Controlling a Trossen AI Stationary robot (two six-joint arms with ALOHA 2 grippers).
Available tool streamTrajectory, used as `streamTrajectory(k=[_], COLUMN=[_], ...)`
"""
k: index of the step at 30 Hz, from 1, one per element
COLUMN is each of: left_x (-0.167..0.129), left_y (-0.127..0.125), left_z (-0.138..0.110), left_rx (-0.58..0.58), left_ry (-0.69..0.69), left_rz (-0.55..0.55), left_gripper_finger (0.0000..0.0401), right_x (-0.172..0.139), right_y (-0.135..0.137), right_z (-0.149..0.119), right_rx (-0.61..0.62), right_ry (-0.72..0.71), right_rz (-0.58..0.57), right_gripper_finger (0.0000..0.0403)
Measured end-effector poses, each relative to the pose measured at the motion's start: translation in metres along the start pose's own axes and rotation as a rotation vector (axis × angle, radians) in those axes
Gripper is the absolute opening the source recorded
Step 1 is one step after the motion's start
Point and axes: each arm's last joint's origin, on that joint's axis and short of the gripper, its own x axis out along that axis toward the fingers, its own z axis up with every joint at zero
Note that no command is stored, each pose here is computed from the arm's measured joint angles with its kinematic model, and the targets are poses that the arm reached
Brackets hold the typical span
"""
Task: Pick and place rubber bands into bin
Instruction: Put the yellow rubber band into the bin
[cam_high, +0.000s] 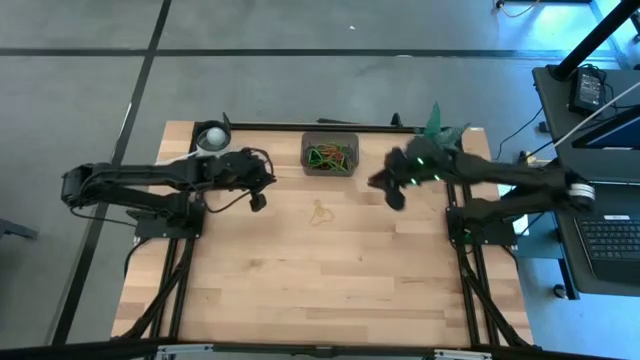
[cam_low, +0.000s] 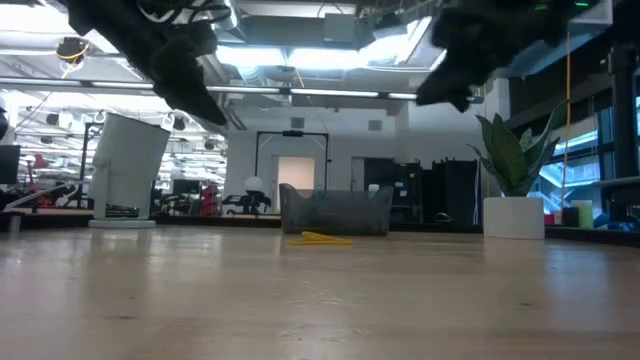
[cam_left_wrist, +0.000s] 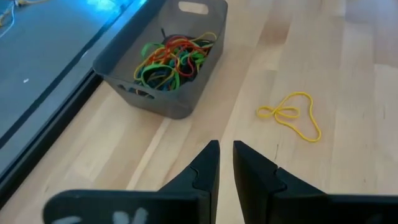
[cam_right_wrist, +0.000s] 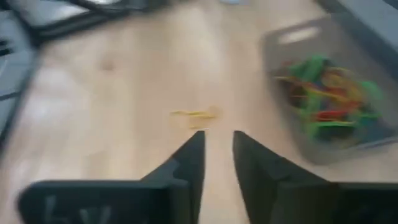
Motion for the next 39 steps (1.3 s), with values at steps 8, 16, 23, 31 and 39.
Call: streamTrajectory(k=[8, 16, 23, 31, 39], left_x=[0.013, 0.046, 0.080, 0.114, 0.142], left_y=[-0.009, -0.044, -0.056, -0.069, -0.080], left_z=[0.020, 0.052, 0.063, 0.069, 0.079], left_rx=[-0.014, 0.129, 0.114, 0.094, 0.182], left_ry=[0.117, 0.216, 0.274, 0.339, 0.371], left_rz=[-0.013, -0.024, -0.019, -0.066, -0.128], left_gripper_finger=[0.0039, 0.0035, 0.0035, 0.0045, 0.0097], right_x=[-0.024, -0.030, -0.043, -0.065, -0.089], right_y=[0.022, 0.036, 0.047, 0.050, 0.044], right_z=[-0.077, -0.109, -0.122, -0.133, -0.139], right_rx=[-0.076, -0.106, -0.139, -0.160, -0.147], right_ry=[0.026, -0.093, -0.169, -0.305, -0.455], right_rz=[0.127, 0.219, 0.236, 0.305, 0.351], right_gripper_finger=[0.0009, 0.0002, 0.0001, 0.0001, 0.0000])
